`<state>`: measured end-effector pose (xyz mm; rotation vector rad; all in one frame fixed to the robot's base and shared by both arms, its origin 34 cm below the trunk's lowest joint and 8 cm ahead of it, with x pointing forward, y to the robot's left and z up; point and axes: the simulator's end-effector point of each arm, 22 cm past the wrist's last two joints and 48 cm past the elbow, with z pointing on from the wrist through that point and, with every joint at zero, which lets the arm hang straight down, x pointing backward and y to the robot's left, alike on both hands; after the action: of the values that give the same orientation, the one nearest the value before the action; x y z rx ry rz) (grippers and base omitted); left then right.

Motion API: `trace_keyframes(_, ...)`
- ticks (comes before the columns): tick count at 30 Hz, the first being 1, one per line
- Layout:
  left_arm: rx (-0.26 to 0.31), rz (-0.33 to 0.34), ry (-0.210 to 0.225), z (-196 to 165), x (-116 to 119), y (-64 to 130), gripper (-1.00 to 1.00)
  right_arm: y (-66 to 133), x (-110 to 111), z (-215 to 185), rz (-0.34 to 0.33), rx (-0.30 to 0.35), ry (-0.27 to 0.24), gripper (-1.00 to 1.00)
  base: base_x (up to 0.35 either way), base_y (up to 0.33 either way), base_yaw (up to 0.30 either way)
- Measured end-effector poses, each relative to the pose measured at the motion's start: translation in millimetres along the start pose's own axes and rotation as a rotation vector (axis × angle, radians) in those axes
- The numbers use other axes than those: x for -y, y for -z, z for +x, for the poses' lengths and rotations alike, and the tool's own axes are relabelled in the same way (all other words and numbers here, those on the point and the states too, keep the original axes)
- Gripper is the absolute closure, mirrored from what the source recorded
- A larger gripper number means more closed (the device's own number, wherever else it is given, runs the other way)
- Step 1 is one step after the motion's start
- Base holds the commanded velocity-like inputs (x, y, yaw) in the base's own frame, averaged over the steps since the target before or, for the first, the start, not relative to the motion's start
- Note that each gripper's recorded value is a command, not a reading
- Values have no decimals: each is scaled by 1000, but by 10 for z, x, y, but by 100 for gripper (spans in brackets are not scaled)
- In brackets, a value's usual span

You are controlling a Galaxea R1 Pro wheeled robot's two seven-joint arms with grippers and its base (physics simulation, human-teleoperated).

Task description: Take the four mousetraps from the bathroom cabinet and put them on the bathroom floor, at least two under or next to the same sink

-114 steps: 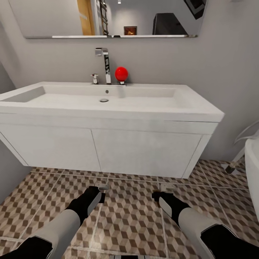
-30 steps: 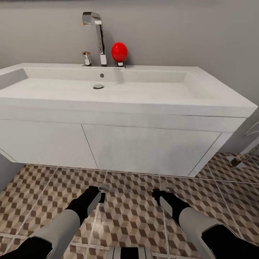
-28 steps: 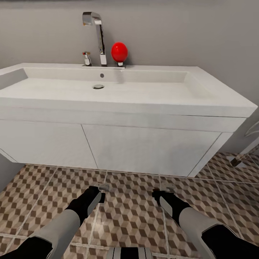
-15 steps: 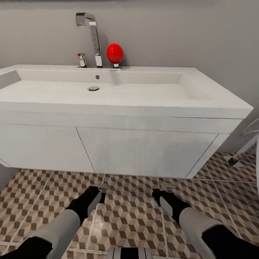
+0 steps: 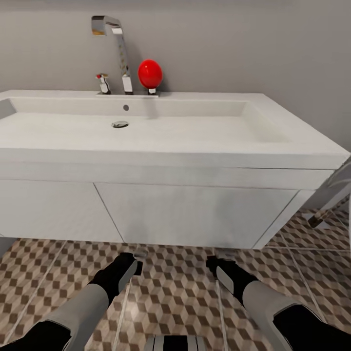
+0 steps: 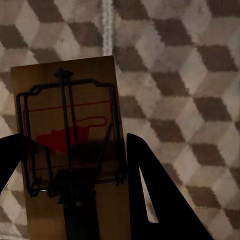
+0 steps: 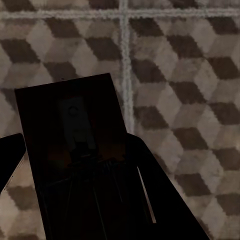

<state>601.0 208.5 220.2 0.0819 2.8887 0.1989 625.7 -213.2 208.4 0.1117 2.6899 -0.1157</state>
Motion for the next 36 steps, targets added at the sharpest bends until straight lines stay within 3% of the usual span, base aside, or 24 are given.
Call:
trace_keyframes(10, 2, 1, 3, -9, 8, 3, 100, -2, 0, 1, 0, 0, 0, 100, 13, 0, 0)
trace_keyframes(36, -104, 9, -9, 445, 100, -457, 100, -380, -18, 564, 4, -106, 10, 100, 0, 0, 0)
